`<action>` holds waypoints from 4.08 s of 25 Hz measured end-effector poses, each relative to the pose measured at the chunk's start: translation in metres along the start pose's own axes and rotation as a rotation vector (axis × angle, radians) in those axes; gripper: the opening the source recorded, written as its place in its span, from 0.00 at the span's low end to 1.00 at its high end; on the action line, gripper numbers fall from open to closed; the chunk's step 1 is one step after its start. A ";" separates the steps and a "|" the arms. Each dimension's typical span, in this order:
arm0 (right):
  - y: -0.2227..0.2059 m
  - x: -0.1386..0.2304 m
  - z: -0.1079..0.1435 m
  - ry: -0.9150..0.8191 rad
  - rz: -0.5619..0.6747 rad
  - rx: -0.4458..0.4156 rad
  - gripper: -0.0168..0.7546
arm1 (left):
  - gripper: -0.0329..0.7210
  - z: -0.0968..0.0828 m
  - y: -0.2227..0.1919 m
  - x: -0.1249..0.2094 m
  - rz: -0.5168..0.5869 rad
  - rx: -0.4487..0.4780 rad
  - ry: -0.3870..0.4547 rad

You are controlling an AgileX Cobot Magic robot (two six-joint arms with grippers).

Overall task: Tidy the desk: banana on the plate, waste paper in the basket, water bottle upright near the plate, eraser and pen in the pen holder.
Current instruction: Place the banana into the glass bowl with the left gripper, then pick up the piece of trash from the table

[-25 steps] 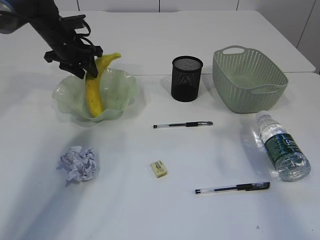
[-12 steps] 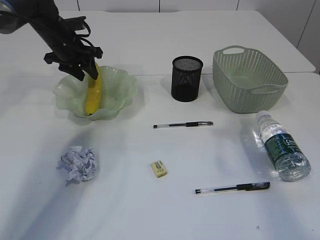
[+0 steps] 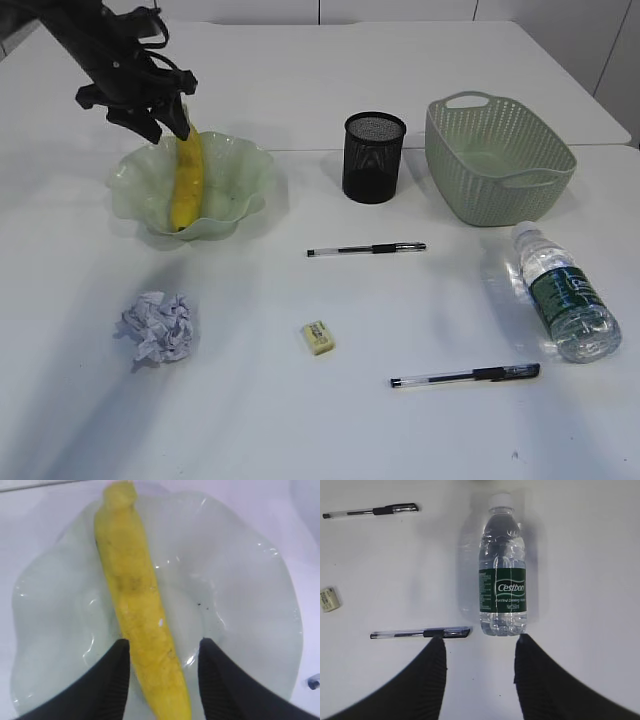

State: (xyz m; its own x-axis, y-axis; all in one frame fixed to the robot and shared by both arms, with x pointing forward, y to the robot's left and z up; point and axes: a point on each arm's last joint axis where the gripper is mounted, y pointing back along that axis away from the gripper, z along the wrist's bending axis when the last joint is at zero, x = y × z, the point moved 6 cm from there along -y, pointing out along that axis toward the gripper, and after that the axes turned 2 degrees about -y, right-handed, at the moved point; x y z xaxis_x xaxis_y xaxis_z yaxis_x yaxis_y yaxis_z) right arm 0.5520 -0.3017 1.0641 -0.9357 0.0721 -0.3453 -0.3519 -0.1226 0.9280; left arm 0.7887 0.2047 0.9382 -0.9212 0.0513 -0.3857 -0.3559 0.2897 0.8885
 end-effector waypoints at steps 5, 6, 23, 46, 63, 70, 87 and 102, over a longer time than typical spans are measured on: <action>0.000 0.001 0.000 0.000 0.006 0.000 0.46 | 0.49 0.000 0.026 -0.008 -0.044 -0.003 -0.001; 0.000 0.001 0.000 0.000 0.006 0.000 0.46 | 0.50 -0.002 0.032 -0.010 -0.056 -0.002 -0.004; 0.000 0.003 0.000 0.000 0.017 -0.001 0.46 | 0.51 -0.023 0.119 -0.022 -0.194 -0.011 -0.045; 0.000 0.002 0.005 -0.011 0.016 -0.032 0.46 | 0.51 -0.056 0.193 0.038 -0.150 -0.033 -0.090; 0.000 0.002 0.007 -0.016 0.016 -0.045 0.46 | 0.51 -0.080 0.176 0.114 0.044 -0.081 -0.190; 0.000 0.002 0.007 -0.017 0.015 -0.049 0.46 | 0.58 -0.086 0.155 0.135 0.127 -0.083 -0.216; 0.000 0.002 0.007 -0.017 0.015 -0.049 0.46 | 0.66 -0.070 0.118 0.176 0.300 -0.102 -0.191; 0.000 0.002 0.008 -0.018 0.015 -0.050 0.46 | 0.66 -0.060 0.072 0.184 0.413 -0.115 -0.172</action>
State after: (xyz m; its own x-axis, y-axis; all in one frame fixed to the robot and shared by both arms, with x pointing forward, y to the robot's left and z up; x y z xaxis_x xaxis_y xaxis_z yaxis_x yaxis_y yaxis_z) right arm 0.5500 -0.2941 1.0647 -0.9406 0.0871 -0.3282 -0.3388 -0.1736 0.9247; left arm 0.5843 0.1777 0.9457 -0.9536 0.3004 -0.0209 0.0111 0.1046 0.9944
